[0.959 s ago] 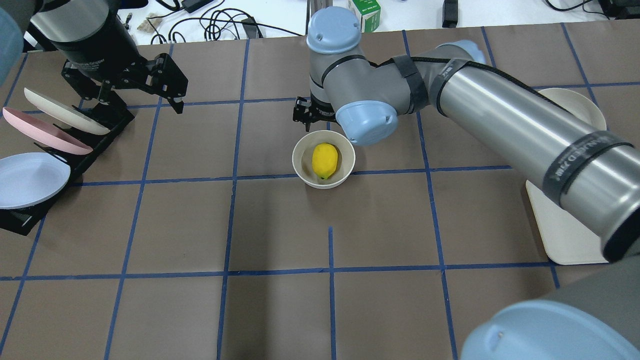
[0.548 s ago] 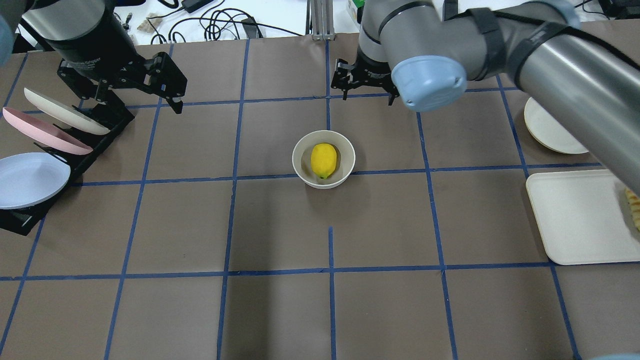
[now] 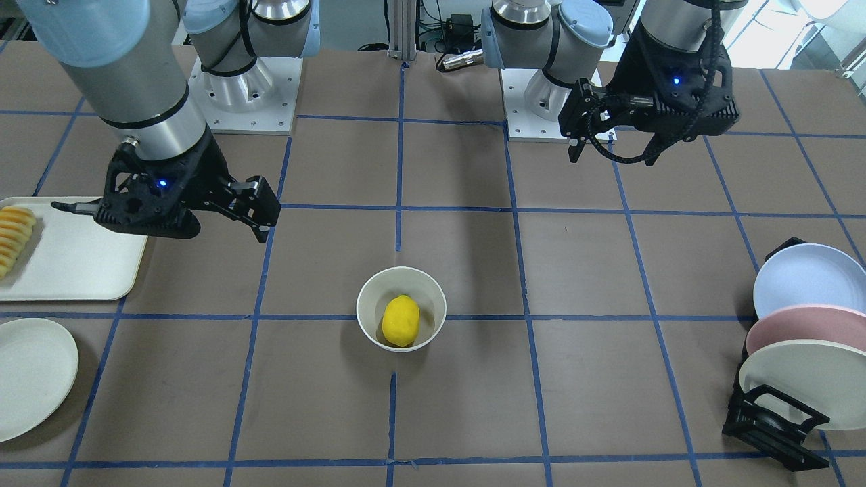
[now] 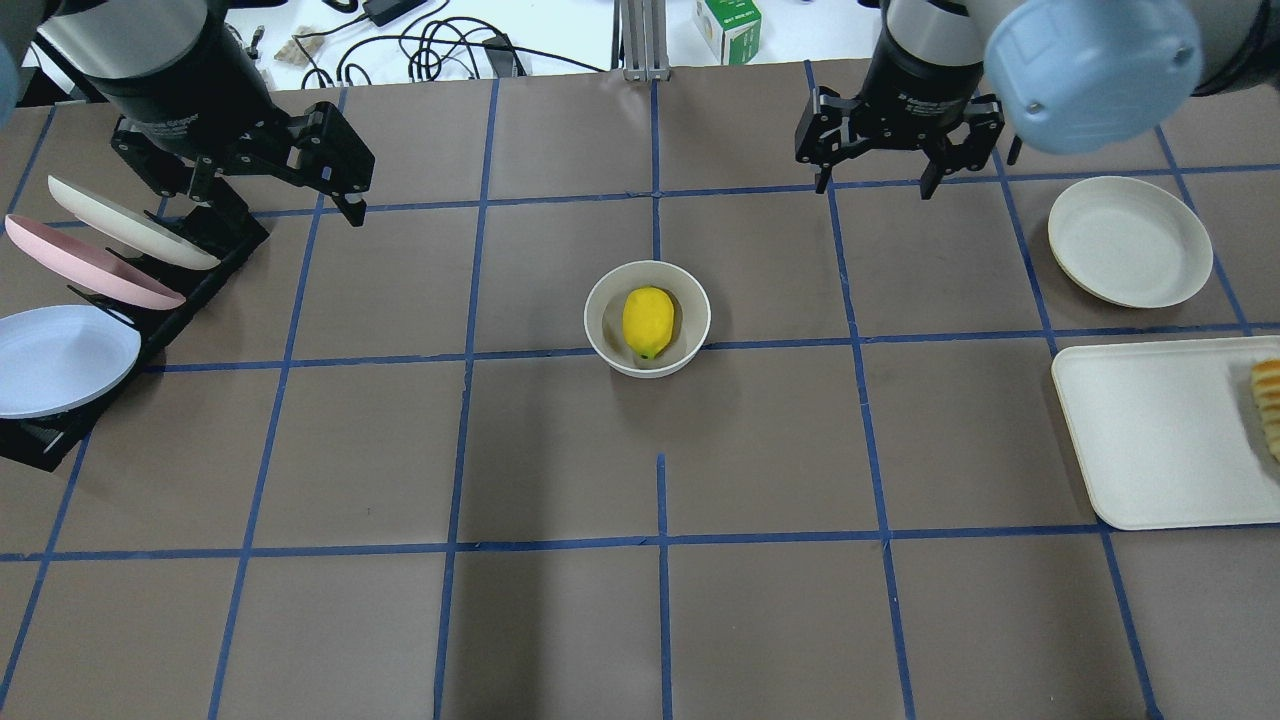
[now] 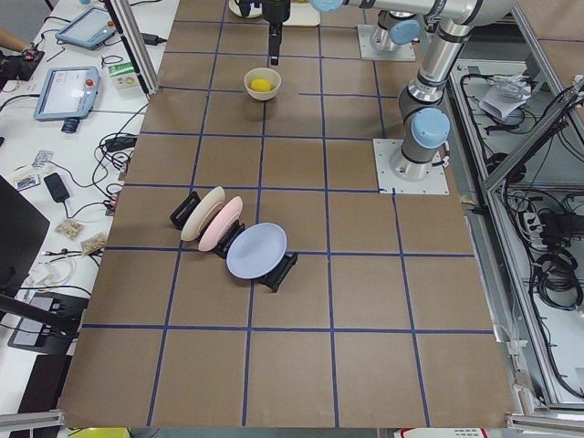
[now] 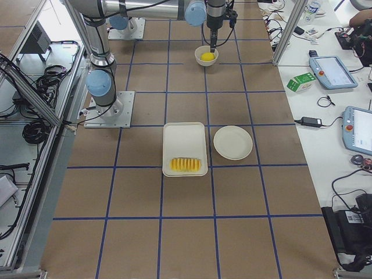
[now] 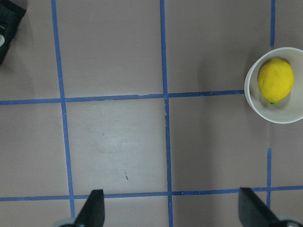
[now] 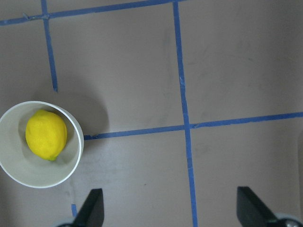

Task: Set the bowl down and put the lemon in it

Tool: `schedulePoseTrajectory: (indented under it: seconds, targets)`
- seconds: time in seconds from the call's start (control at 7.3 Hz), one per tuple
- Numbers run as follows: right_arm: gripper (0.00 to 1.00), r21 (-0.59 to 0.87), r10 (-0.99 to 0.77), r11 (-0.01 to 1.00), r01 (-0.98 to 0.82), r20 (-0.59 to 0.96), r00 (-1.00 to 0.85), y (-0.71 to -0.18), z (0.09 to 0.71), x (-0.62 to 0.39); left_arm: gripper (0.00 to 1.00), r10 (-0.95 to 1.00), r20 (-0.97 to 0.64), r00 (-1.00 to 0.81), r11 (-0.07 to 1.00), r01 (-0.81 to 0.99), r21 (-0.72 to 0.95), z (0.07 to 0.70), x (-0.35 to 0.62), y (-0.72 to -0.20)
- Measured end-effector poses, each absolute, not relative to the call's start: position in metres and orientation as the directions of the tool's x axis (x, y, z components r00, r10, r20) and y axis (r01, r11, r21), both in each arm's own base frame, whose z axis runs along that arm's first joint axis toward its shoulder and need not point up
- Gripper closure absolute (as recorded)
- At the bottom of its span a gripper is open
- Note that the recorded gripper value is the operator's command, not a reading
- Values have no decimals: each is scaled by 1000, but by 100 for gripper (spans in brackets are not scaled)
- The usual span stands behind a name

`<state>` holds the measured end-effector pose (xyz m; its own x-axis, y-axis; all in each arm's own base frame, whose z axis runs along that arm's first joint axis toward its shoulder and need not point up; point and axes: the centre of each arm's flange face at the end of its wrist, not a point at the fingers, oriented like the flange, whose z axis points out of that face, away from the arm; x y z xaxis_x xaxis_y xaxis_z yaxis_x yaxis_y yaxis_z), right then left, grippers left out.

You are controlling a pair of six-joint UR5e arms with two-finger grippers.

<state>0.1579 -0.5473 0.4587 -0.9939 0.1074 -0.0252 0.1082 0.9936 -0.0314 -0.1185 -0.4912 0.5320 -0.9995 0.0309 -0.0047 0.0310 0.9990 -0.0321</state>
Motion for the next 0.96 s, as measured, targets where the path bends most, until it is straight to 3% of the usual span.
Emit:
schedulePoseTrajectory:
  seconds: [0.96]
  targets:
    - [0, 19, 98, 995, 98, -6, -995, -524, 472, 134, 0, 28, -5, -1000, 999, 28, -20, 530, -118, -491]
